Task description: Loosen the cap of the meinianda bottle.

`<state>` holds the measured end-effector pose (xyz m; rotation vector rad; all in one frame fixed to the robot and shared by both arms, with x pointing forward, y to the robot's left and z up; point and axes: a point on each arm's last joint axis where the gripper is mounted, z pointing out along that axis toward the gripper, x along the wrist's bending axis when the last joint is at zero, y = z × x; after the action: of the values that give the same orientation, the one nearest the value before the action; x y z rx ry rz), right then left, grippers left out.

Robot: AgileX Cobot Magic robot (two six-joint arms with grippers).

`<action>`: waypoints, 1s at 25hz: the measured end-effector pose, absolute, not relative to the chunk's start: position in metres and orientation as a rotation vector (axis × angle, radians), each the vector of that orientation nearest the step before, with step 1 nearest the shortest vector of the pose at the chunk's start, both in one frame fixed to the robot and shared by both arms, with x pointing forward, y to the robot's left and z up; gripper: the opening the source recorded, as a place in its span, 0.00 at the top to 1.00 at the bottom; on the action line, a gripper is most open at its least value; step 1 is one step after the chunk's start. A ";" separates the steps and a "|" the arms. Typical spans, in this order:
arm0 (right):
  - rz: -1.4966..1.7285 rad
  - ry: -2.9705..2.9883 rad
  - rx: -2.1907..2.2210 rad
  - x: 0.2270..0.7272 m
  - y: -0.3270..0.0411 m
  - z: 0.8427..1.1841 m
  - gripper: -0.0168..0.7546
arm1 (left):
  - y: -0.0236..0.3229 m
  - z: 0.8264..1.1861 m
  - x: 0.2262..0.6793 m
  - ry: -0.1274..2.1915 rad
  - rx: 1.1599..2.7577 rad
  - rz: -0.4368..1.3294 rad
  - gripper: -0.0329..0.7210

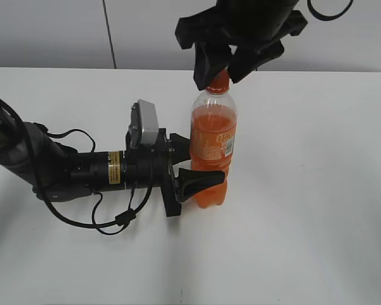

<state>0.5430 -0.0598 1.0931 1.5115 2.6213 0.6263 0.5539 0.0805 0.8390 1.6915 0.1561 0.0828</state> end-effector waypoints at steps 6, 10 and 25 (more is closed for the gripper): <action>0.619 2.624 1.510 0.544 -0.059 1.091 0.48 | 0.080 0.839 0.554 0.156 1.692 0.083 0.41; 0.608 2.633 1.475 0.544 -0.060 1.091 0.63 | 0.080 0.839 0.554 0.156 1.692 0.083 0.41; 0.512 2.908 0.553 0.540 -0.060 1.092 0.63 | 0.080 0.839 0.553 0.135 1.697 0.084 0.42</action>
<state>0.5397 -0.0605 1.0915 0.5526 2.9082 0.5115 0.5526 0.0798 0.8387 1.6966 0.1347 0.0843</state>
